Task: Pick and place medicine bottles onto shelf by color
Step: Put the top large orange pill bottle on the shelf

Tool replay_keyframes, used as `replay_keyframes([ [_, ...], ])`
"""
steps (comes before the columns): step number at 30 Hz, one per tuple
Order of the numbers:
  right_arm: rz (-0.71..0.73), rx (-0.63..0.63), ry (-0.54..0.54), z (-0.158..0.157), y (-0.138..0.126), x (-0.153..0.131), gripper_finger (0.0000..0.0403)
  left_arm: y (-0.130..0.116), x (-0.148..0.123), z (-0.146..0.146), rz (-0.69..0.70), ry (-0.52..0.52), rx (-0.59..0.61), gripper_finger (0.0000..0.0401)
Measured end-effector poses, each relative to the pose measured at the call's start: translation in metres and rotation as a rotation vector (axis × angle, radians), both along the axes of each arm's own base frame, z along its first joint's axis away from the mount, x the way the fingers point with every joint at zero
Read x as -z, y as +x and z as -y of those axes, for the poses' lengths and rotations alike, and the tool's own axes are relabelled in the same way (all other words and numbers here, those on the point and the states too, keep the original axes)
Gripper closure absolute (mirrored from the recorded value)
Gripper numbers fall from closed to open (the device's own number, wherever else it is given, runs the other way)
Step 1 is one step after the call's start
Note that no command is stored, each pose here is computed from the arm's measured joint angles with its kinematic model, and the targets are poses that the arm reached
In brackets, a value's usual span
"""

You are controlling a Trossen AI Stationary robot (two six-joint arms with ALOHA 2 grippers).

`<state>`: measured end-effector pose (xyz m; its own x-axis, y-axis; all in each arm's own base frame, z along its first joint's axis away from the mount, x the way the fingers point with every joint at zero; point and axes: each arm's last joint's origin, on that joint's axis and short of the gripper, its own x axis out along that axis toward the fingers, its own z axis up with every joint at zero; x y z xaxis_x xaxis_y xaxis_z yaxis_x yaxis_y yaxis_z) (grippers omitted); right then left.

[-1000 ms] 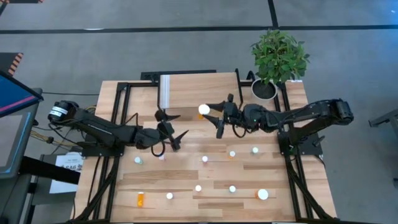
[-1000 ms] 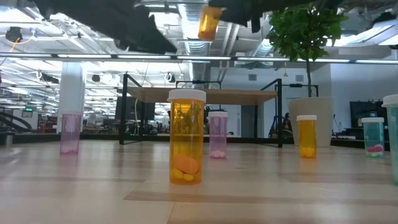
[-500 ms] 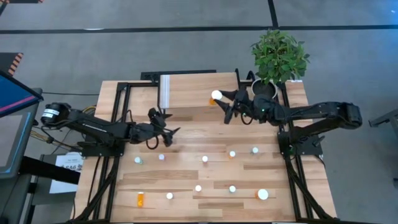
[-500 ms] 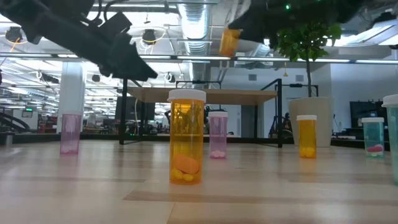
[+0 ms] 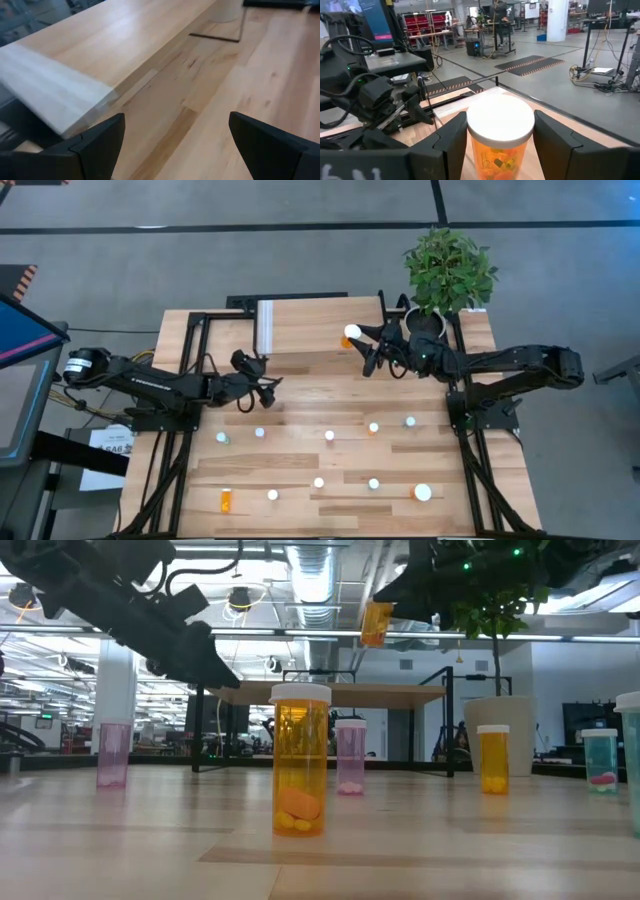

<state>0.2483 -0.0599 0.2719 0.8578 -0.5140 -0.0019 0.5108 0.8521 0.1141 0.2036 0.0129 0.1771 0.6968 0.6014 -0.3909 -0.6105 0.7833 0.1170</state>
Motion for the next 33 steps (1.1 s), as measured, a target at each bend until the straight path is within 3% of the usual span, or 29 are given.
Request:
replay_keyframes([
  [11, 0.011, 0.002, -0.017, 0.0, 0.0, -0.002, 0.0194, -0.004, 0.004, -0.008, -0.033, 0.009, -0.102, 0.0056],
  [20, -0.001, 0.077, -0.034, 0.009, -0.003, -0.002, 0.0192, -0.006, 0.003, -0.01, -0.016, 0.036, -0.177, 0.0056],
  [33, -0.02, 0.224, -0.037, 0.045, -0.013, 0.002, 0.0193, -0.005, 0.003, -0.009, -0.015, 0.022, -0.156, 0.0056],
])
